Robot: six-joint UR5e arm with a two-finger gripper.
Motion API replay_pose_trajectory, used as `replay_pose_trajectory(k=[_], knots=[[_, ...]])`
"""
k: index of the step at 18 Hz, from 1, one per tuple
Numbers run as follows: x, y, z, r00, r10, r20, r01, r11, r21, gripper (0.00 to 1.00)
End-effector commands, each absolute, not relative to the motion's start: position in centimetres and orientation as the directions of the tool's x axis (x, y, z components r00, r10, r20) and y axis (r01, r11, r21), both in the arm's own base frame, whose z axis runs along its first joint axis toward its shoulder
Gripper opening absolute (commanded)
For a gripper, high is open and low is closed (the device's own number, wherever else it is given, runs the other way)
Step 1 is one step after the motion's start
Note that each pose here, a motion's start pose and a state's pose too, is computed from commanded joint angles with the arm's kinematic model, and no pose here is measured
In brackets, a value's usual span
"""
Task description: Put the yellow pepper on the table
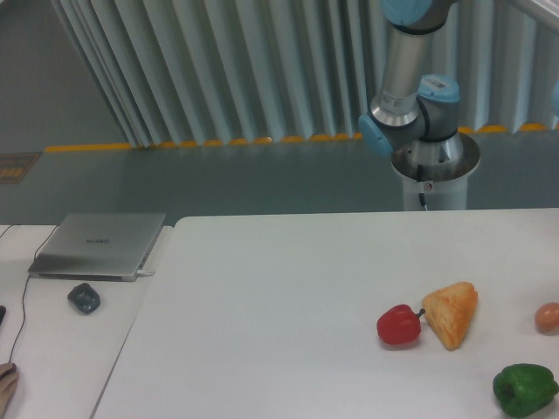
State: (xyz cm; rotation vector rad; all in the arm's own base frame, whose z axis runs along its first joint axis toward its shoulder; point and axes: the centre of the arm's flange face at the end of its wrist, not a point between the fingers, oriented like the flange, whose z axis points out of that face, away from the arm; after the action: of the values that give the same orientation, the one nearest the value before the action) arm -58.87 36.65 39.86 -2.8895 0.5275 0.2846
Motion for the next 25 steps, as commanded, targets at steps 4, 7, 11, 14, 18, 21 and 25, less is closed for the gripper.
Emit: replay_pose_trajectory(k=[4, 7, 11, 14, 18, 21, 25], knots=[[-62.2, 35.8, 39.6, 0.927, -0.275, -0.257, -0.321, -0.934, -0.158, 1.0], [-64.1, 35.3, 38.4, 0.934, -0.222, -0.282, -0.276, -0.946, -0.17, 1.0], [-66.3, 34.1, 36.6, 0.942, -0.124, -0.312, -0.192, -0.962, -0.195, 1.0], [-67.4, 33.4, 35.5, 0.939, -0.111, -0.326, -0.183, -0.963, -0.196, 1.0], [-67.9, 33.4, 34.4, 0.936, -0.105, -0.335, -0.178, -0.964, -0.197, 1.0], [-68.6, 33.7, 32.8, 0.935, -0.078, -0.345, -0.157, -0.965, -0.208, 1.0], [-69.2, 33.8, 31.4, 0.932, -0.074, -0.354, -0.156, -0.965, -0.21, 1.0]])
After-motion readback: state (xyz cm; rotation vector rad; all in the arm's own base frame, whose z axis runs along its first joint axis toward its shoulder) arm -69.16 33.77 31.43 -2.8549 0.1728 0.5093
